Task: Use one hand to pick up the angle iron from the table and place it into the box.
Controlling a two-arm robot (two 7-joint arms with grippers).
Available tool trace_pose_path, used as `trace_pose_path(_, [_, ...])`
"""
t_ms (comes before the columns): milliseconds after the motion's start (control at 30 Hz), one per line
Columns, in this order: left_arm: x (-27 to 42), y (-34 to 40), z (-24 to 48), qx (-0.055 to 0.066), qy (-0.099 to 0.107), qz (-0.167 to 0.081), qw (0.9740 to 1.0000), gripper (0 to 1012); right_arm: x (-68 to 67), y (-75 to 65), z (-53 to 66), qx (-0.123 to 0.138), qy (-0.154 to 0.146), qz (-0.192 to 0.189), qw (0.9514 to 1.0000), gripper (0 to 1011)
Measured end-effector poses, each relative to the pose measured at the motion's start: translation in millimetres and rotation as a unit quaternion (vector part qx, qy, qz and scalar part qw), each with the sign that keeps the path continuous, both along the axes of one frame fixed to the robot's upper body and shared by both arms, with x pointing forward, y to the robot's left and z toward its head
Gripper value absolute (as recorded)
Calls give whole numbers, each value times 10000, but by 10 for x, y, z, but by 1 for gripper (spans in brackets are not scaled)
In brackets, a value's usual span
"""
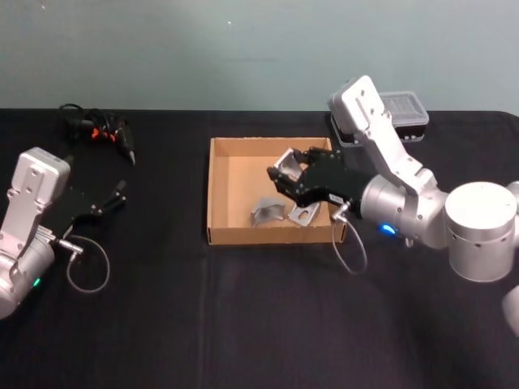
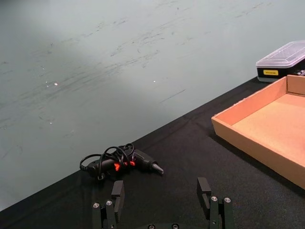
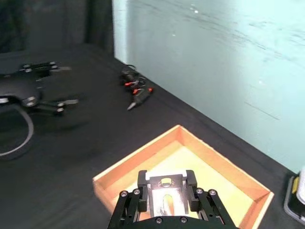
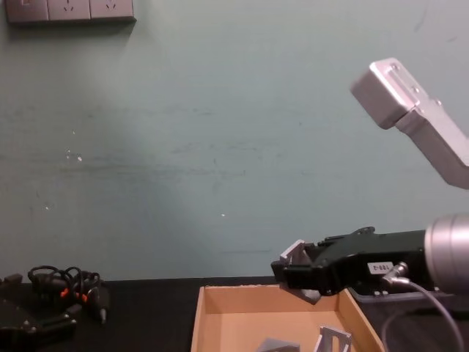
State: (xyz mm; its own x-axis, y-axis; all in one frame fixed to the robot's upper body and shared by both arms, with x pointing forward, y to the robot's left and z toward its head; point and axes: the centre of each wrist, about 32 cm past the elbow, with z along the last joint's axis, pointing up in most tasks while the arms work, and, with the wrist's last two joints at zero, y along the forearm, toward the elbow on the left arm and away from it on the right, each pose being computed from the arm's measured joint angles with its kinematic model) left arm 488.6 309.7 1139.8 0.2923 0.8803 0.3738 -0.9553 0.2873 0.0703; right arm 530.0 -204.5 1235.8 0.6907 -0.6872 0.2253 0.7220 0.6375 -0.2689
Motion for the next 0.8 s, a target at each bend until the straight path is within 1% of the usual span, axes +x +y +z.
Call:
trace_pose_path(100, [0,0,0,0,-1,0,10000,1000,107,42,-42,51,72,-183,9998,468])
trace_pose_path(133, [0,0,0,-1,-1,0,10000,1000,107,42,-42,51,72,-183,9998,468])
trace_pose_path(267, [0,0,0,0,0,0,10000,1000,244,101,-87,76,195,-353,9992,468])
trace_pose_path(333, [0,0,0,0,0,0,10000,1000,291,116,-100,76,236,-412,9988,468])
trace_pose_path(367, [0,0,0,-1,0,0,10000,1000,345,131,-115,67,285,-468,9985,468])
trace_pose_path(467, [0,0,0,0,0,0,10000,1000,425,149,-136,68,357,-544,9979,468])
trace_pose_path(500, [0,0,0,0,0,0,10000,1000,474,161,-147,57,396,-587,9975,468])
trace_pose_path(633, [0,0,0,0,0,0,10000,1000,603,191,-170,14,486,-666,9966,468])
trace_pose_path(667, [0,0,0,0,0,0,10000,1000,603,191,-170,14,486,-666,9966,468])
trace_pose_path(767, [0,0,0,0,0,0,10000,1000,695,217,-192,-39,553,-678,9962,468])
trace_pose_path(800, [0,0,0,0,0,0,10000,1000,695,217,-192,-39,553,-678,9962,468])
